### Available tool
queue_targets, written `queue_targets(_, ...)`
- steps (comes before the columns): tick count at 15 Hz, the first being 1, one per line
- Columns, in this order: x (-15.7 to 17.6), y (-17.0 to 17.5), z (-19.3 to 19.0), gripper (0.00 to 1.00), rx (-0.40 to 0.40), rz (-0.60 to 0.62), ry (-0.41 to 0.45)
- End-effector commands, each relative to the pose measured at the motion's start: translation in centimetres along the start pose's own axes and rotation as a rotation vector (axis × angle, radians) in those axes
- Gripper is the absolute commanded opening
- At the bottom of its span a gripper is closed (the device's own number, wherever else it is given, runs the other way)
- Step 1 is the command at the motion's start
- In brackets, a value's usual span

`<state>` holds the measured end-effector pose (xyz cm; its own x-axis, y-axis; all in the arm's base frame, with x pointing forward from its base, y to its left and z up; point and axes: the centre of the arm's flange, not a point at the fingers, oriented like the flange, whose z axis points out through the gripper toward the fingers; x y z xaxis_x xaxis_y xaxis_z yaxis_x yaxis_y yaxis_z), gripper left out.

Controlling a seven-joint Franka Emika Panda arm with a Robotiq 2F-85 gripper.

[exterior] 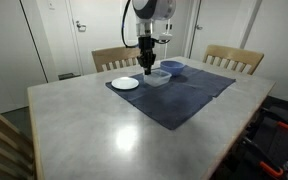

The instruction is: Pick the clear bowl and pour its contents into the blue bowl

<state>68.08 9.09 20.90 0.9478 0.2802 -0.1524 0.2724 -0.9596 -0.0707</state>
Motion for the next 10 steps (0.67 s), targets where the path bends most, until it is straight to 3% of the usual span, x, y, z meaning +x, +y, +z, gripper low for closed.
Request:
queue_targets(1,1.0,0.4,-0.3,0.48,0.012,-0.024,0.000)
queue_targets(8,0.5,-0.5,-2.1,0.97,-0.003,-0.019,-0.001)
queue_targets(10,0.4,-0.6,-2.8,1.00,-0.005,-0.016,-0.005)
